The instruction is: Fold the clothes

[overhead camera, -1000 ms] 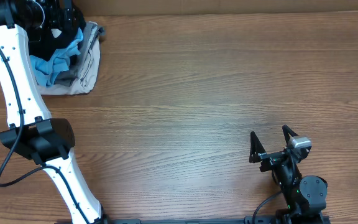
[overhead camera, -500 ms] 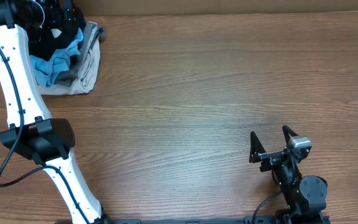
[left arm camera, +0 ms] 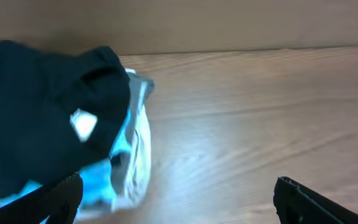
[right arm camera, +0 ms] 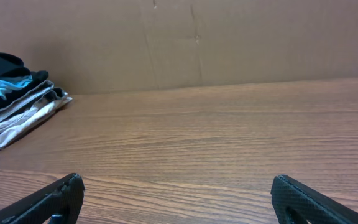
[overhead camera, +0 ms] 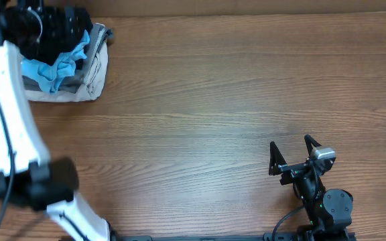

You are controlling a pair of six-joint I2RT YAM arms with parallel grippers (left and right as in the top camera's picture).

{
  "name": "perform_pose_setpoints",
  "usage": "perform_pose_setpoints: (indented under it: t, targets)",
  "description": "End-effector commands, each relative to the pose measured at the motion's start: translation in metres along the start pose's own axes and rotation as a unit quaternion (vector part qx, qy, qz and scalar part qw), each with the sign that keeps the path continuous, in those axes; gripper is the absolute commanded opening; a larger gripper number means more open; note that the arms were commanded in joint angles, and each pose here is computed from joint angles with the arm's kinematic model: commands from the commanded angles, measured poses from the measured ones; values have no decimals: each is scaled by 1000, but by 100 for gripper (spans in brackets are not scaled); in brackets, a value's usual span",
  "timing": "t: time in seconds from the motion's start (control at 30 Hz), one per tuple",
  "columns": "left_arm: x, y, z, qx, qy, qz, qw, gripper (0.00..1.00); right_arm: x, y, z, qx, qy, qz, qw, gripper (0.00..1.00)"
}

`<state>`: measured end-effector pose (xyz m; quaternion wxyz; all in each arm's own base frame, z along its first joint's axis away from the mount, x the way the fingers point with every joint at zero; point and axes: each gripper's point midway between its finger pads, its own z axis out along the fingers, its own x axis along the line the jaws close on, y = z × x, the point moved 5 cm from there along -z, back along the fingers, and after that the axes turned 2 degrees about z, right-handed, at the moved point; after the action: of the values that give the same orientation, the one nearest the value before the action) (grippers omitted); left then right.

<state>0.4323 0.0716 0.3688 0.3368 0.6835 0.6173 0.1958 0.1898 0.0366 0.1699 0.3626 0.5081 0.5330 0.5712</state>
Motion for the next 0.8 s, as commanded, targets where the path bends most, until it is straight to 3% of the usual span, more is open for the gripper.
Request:
perform_pose_setpoints:
  t: [0.0, 0.27, 0.5, 0.77]
  targets:
    - [-33, -38, -48, 7, -4, -5, 1000, 100, 0, 3, -1, -8, -2, 1, 1000, 100]
    - [-75, -144, -90, 40, -11, -20, 999, 100, 0, 3, -1, -8, -2, 1, 1000, 100]
    - [-90, -221, -95, 45, 3, -16, 999, 100, 0, 3, -1, -8, -2, 1, 1000, 100]
    - [-105, -242, -87, -150, -11, 66, 986, 100, 0, 3, -1, -8, -3, 1, 1000, 100]
